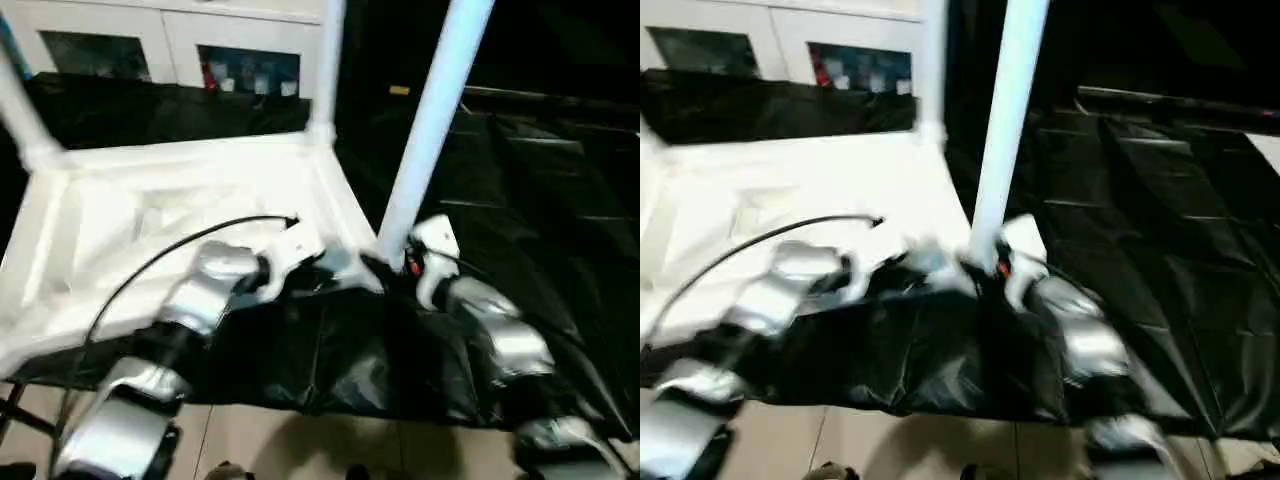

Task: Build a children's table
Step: Rotate leg to tighten

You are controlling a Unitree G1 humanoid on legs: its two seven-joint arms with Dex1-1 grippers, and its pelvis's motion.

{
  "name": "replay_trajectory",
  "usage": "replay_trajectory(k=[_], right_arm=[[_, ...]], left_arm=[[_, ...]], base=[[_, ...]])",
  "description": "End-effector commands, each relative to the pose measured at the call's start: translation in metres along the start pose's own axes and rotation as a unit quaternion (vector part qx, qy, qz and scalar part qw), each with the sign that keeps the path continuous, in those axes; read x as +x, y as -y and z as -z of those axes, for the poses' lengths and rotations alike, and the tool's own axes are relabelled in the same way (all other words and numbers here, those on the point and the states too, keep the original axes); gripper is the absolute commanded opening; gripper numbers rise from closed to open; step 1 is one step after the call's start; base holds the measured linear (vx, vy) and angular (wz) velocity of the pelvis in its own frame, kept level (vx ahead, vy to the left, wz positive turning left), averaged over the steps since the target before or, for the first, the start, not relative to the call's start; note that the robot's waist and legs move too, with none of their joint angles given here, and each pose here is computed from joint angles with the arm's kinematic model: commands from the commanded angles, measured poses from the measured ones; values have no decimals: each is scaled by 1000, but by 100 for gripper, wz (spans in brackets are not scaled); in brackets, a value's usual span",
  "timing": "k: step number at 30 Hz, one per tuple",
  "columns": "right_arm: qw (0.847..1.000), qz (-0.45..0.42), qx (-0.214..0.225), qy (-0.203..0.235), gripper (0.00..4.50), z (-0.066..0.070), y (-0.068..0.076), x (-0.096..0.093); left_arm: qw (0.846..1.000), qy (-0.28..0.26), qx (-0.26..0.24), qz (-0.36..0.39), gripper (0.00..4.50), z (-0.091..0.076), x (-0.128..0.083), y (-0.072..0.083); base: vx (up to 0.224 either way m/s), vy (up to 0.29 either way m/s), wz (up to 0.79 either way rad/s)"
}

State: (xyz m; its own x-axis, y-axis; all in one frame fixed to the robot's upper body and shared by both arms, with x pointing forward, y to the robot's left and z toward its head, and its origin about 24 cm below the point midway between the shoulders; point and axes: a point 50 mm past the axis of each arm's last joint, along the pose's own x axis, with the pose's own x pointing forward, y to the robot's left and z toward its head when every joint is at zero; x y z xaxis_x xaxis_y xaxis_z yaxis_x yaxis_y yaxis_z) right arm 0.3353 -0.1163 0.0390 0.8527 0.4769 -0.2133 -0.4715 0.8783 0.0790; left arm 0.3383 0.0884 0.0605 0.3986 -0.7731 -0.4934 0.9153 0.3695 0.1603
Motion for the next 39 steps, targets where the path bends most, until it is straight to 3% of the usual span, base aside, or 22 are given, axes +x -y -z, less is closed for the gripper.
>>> replay_trajectory(k=[1,2,3,7,11,17,22,23,25,27,29,30,34,39], right_arm=[[999,-46,-5,-21,272,8,-39,18],[999,-46,-3,-17,272,6,-41,19],[999,-50,3,-12,342,5,-43,20],[996,-90,14,5,353,0,-44,18],[992,-126,-30,8,400,-1,-33,8],[984,-161,-77,-1,400,-1,-11,-7],[952,-282,-117,-22,400,-8,2,-36],[952,-282,-117,-22,400,-8,2,-36],[936,-326,-131,-38,400,-9,5,-46],[929,-342,-134,-46,400,-9,6,-50],[924,-354,-135,-51,375,-9,7,-52],[915,-374,-138,-66,367,-7,8,-56],[907,-387,-143,-86,333,-3,7,-59],[914,-376,-125,-84,297,3,3,-56]], left_arm=[[999,29,15,38,0,-20,29,24],[999,30,18,39,0,-21,30,25],[998,32,20,41,0,-21,30,25],[997,41,32,51,0,-21,25,25],[994,42,59,75,0,-13,12,21],[992,33,72,99,0,-3,-5,15],[987,33,82,135,0,3,-24,9],[987,33,82,135,0,3,-24,9],[984,41,80,151,0,3,-29,9],[983,44,78,161,0,3,-31,10],[981,46,79,169,0,4,-32,11],[978,45,81,189,0,6,-35,15],[974,36,88,205,0,10,-38,18],[977,30,84,194,0,14,-36,18]], base=[[0,0,0],[0,0,0],[0,0,0],[0,0,0],[0,0,0],[0,0,0],[0,0,0],[0,0,0],[0,0,0],[0,0,0],[0,0,0],[0,0,0],[0,0,0],[0,0,0]])
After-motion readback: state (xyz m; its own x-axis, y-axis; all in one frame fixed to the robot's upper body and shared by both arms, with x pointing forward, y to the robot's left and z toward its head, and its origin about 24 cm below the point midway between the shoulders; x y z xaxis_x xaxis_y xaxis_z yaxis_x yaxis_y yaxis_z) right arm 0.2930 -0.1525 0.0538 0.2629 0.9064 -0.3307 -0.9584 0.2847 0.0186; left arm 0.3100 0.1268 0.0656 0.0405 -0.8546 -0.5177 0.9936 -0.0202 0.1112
